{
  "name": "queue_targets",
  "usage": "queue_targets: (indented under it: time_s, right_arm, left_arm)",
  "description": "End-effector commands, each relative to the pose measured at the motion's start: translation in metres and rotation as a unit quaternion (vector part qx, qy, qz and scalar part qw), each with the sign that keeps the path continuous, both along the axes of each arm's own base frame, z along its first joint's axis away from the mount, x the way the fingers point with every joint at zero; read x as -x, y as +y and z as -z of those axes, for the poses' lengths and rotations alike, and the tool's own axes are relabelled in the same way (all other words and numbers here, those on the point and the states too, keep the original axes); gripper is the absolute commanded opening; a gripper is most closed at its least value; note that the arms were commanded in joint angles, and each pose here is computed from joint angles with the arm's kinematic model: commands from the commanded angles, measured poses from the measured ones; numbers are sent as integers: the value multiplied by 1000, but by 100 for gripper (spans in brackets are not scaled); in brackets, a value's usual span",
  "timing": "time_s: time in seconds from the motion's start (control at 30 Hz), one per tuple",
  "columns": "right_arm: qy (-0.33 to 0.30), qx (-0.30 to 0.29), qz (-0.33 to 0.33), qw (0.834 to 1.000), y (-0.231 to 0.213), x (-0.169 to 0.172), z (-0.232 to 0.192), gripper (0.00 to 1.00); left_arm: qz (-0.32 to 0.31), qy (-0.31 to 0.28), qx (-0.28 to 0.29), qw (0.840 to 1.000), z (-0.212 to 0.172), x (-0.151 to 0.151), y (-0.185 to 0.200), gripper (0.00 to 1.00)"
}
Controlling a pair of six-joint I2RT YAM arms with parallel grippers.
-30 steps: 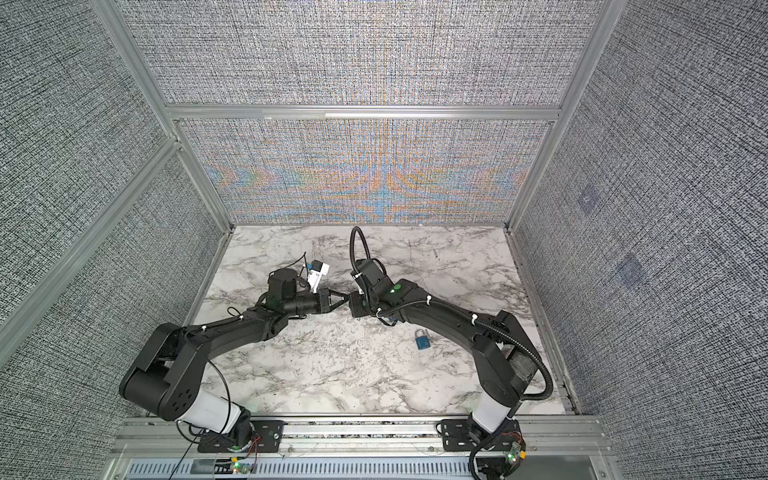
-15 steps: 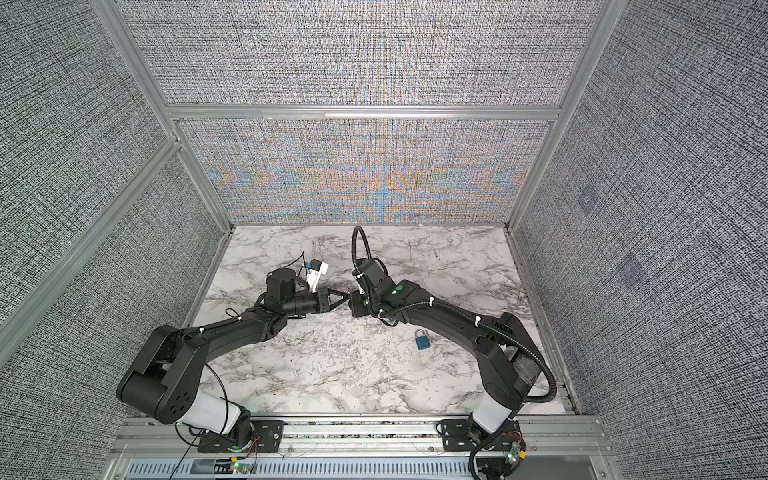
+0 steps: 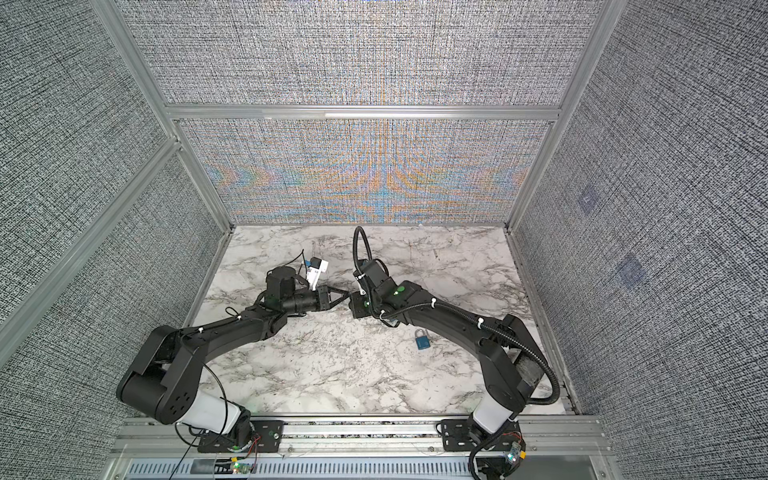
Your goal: Lock with the key
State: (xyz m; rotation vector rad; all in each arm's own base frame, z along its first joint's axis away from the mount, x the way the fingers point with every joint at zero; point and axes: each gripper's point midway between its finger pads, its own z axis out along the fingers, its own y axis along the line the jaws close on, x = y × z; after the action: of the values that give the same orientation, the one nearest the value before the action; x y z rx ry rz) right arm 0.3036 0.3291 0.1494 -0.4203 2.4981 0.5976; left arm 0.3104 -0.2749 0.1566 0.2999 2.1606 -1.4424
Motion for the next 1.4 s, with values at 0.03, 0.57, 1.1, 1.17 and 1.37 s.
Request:
queue_targets:
  time_s: [0.03,0.57,1.1,1.17,1.37]
  right_arm:
    - [-11,-15,-2,1000,5,-3,-9,26]
    - [-19,-119,8,993,-9,-1,-16,56]
    - [-73,-93,-10,993,23,-1,-13,49]
    - [-82,-89,-1,993,21,-6,-15,44]
    - [-81,-88,-4,993,26,-9,-14,32]
  left_arm:
    - [1,-3,-4,1000,3,1,1,0]
    - [-42,11,22,999,-11,-4,6,0]
    - [-64,-8,28,998,-36,-1,14,0]
    - [-63,-10,30,998,-39,0,14,0]
    - [-64,-15,33,997,-45,-1,14,0]
